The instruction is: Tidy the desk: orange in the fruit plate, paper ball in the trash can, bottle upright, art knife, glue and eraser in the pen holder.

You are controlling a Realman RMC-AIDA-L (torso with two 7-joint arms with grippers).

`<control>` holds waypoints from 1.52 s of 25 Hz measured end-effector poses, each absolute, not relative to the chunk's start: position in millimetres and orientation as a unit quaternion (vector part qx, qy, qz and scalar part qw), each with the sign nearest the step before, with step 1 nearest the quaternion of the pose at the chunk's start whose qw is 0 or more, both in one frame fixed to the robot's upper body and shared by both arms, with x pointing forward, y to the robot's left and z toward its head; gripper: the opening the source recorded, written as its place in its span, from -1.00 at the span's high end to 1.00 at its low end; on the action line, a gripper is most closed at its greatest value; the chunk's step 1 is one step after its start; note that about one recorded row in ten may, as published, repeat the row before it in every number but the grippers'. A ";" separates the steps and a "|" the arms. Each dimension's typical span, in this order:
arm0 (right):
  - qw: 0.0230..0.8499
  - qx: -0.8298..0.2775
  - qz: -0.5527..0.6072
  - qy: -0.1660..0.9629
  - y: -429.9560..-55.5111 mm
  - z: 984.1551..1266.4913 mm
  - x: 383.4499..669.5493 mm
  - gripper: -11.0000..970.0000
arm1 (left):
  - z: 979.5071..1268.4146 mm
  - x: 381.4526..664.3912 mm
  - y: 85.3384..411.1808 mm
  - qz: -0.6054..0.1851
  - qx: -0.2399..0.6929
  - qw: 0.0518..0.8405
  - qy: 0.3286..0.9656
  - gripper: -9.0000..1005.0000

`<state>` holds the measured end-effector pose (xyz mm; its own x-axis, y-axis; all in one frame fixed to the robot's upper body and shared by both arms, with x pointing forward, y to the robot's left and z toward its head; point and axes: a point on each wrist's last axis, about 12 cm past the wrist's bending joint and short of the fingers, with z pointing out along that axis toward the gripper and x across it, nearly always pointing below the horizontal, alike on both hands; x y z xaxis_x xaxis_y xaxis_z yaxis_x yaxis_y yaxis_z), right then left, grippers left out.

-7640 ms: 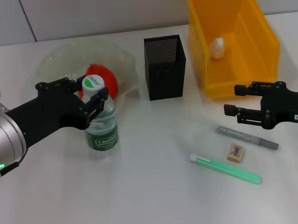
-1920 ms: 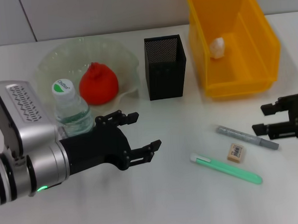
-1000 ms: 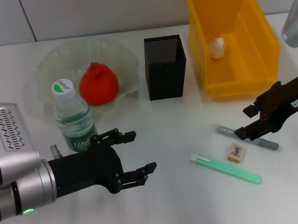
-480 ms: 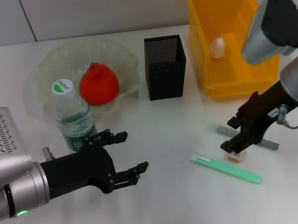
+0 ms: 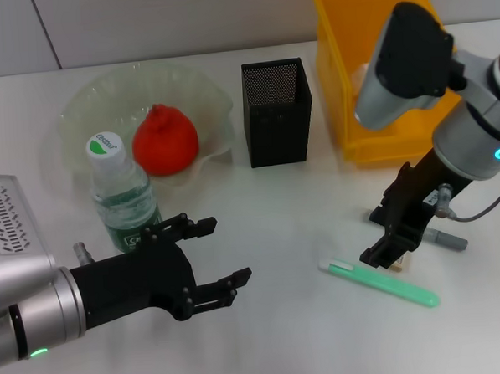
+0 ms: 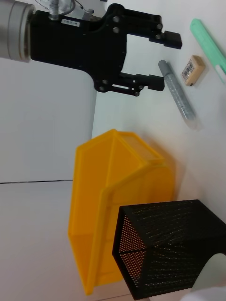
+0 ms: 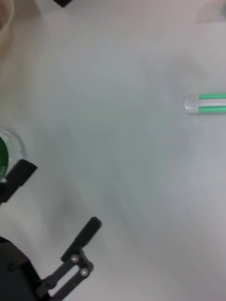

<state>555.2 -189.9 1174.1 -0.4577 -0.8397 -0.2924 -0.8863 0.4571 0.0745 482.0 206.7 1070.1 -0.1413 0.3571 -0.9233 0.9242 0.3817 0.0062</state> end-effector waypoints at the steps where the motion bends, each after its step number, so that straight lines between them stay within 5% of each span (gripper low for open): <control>1: 0.100 -0.511 0.105 0.847 -187.3 1173.0 556.7 -0.07 | 1070.2 482.1 206.5 -0.306 0.464 0.463 0.690 -0.60; 38: 0.059 -0.533 0.093 0.839 -161.0 1152.9 573.1 0.04 | 1070.8 482.3 202.5 -0.312 0.477 0.461 0.680 -0.60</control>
